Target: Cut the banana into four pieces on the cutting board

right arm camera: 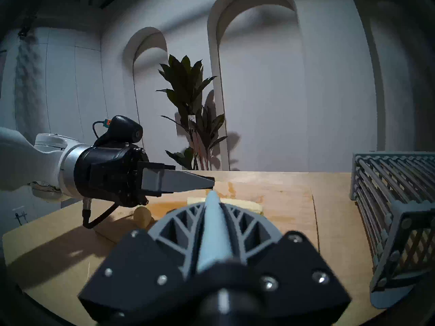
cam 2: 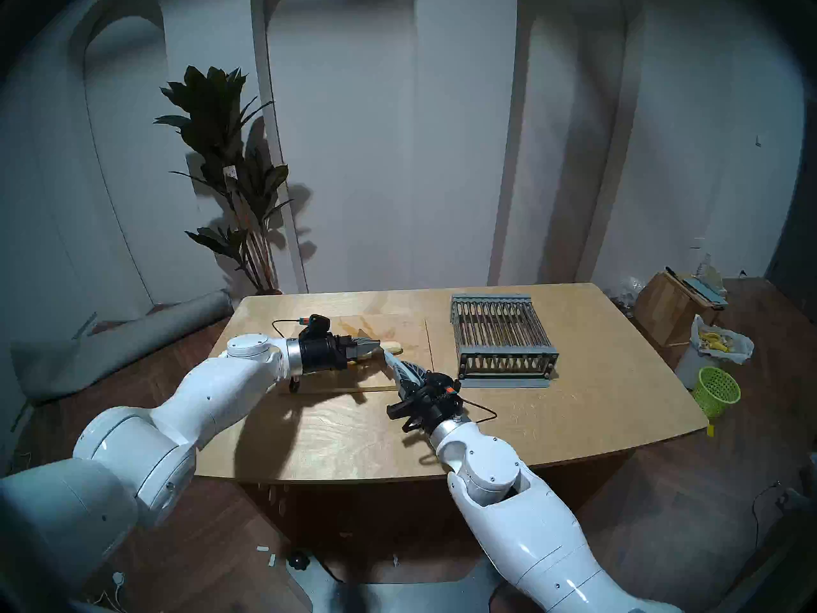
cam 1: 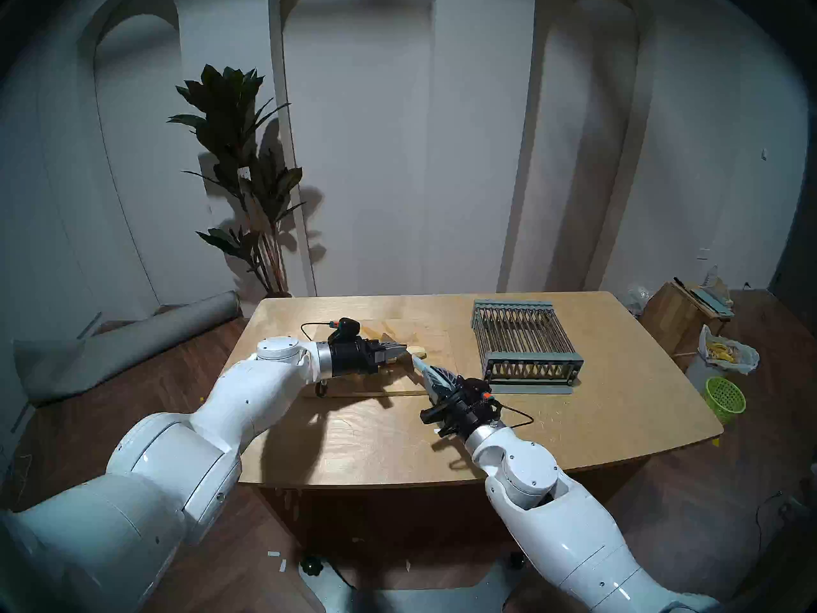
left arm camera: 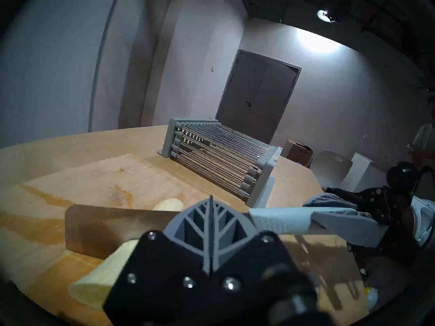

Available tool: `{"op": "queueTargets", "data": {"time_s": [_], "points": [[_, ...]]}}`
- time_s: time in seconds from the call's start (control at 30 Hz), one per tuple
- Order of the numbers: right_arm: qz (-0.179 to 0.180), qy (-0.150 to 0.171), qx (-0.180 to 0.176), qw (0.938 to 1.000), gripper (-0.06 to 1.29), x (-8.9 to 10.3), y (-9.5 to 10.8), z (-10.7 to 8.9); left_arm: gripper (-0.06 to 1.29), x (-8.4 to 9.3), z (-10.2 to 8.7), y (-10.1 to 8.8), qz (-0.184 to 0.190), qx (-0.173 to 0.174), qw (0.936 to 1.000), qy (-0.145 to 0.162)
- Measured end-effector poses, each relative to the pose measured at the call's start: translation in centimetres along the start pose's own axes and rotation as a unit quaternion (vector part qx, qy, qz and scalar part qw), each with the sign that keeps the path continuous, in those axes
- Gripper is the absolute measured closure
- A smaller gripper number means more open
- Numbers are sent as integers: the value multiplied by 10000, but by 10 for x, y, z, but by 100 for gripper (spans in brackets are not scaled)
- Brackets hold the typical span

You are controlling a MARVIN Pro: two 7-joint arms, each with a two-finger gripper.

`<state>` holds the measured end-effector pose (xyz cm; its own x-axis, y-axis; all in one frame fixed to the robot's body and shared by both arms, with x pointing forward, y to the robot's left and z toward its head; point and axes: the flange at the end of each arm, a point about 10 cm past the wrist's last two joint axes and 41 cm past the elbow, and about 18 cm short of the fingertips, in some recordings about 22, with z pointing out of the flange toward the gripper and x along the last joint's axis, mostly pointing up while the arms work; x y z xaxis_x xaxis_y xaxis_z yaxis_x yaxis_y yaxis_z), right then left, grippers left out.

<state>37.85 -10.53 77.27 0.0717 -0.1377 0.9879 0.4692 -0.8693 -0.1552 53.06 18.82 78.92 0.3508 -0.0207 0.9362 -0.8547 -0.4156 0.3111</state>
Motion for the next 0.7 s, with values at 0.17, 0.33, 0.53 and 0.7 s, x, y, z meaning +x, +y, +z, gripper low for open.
{"op": "queueTargets", "data": {"time_s": [0.17,0.33,0.53,0.7], "points": [[494,-104,-86,9987,97,3,6,1,126,0,-2,0,-2,-10,10000,-9],[1209,-271,-194,9921,97,5,15,2,126,-3,-3,1,-3,-15,10000,-16],[1557,-358,-190,9870,97,7,20,3,126,-5,-3,2,14,-29,10000,-11],[1110,-260,-11,9935,97,12,14,4,126,-6,-3,3,31,-42,10000,3]]}}
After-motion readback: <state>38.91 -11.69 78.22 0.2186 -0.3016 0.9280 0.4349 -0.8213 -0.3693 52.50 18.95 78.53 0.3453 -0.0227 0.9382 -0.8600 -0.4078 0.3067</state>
